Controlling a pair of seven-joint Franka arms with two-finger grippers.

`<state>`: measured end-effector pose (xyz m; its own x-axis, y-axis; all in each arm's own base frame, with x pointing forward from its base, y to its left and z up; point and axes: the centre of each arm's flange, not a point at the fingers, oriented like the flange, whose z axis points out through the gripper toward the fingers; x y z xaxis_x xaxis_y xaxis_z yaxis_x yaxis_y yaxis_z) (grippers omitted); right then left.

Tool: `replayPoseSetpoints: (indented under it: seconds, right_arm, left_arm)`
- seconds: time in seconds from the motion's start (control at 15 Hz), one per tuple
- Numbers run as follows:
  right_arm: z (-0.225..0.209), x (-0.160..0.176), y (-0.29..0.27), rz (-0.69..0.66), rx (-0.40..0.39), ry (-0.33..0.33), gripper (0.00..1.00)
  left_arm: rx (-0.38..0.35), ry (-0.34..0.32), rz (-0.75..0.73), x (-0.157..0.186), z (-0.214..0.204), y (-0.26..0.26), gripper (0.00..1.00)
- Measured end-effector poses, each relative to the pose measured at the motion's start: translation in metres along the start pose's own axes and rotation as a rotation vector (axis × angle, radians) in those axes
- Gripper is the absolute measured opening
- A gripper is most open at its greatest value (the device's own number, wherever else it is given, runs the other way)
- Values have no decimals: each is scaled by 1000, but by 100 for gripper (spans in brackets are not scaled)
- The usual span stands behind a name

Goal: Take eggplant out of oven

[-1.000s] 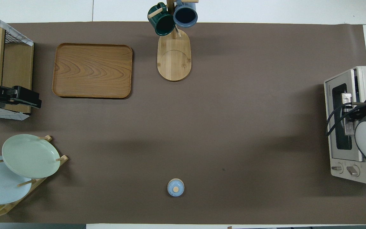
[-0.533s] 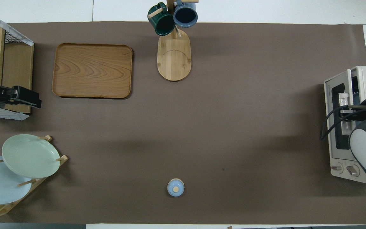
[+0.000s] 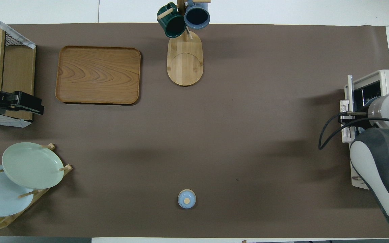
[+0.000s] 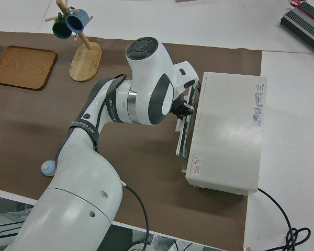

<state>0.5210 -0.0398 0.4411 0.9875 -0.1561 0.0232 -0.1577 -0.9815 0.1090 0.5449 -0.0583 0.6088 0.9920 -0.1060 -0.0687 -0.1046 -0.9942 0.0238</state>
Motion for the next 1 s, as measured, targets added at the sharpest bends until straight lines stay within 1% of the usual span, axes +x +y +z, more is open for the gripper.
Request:
replayPoseSetpoints:
  seconds: [0.27, 0.6, 0.73, 1.0]
  right_arm:
    - [10, 1, -12, -12, 16, 4, 1]
    - [35, 3, -32, -34, 43, 20, 1]
    - [53, 6, -43, -50, 51, 33, 1]
    - [87, 9, -61, -76, 58, 10, 1]
  left_arm:
    - [0, 0, 0, 0, 0, 0, 100]
    - [0, 0, 0, 0, 0, 0, 100]
    - [0, 0, 0, 0, 0, 0, 100]
    - [0, 0, 0, 0, 0, 0, 100]
